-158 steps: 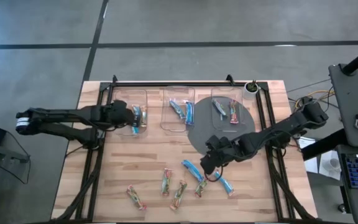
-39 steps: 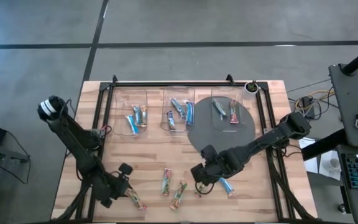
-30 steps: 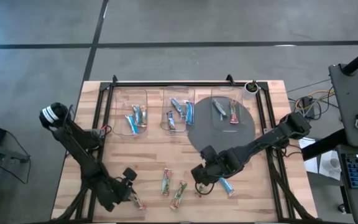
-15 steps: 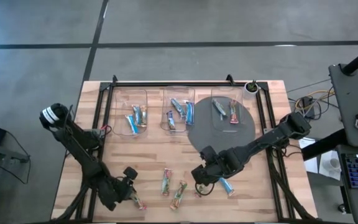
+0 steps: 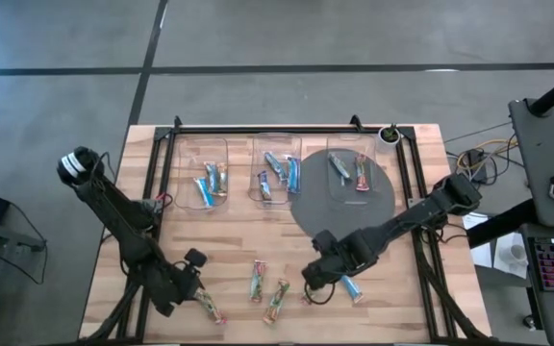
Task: Pick and place Granola Bars by type
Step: Put the red granola bar into the right transparent container
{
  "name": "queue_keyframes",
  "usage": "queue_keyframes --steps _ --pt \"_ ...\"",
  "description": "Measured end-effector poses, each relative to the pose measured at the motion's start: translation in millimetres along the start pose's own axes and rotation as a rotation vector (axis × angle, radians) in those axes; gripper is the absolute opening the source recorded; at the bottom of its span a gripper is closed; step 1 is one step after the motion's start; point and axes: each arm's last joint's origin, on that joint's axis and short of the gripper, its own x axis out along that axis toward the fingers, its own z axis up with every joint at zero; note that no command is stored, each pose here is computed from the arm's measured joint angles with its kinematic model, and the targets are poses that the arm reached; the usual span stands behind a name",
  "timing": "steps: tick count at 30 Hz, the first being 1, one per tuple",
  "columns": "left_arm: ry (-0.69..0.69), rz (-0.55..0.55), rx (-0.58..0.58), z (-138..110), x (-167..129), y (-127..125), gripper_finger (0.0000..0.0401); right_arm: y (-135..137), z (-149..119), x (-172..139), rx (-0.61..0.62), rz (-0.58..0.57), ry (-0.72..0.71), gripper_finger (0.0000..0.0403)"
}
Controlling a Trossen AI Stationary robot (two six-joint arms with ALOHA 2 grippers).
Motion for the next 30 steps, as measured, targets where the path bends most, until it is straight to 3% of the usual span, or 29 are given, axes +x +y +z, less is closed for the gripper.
queue_keyframes --steps 7,21,26,30 --pt "0.008 -0.004 0.069 -1.8 24.6 -4.6 0.0147 0.3 -0.2 0.6 0.014 0.002 -0.001 0.0228" --pt "0.008 0.020 0.093 -14.7 44.4 -1.5 0.0147 0.3 0.0 0.8 -0.007 0.001 -0.004 0.0228" --pt "0.028 0.027 0.079 -16.4 49.3 0.8 0.0147 0.4 0.1 0.9 -0.013 0.001 -0.007 0.0228" --pt "0.033 0.028 -0.020 -15.3 49.9 4.7 0.0143 0.6 0.8 1.0 -0.013 0.002 -0.025 0.0228"
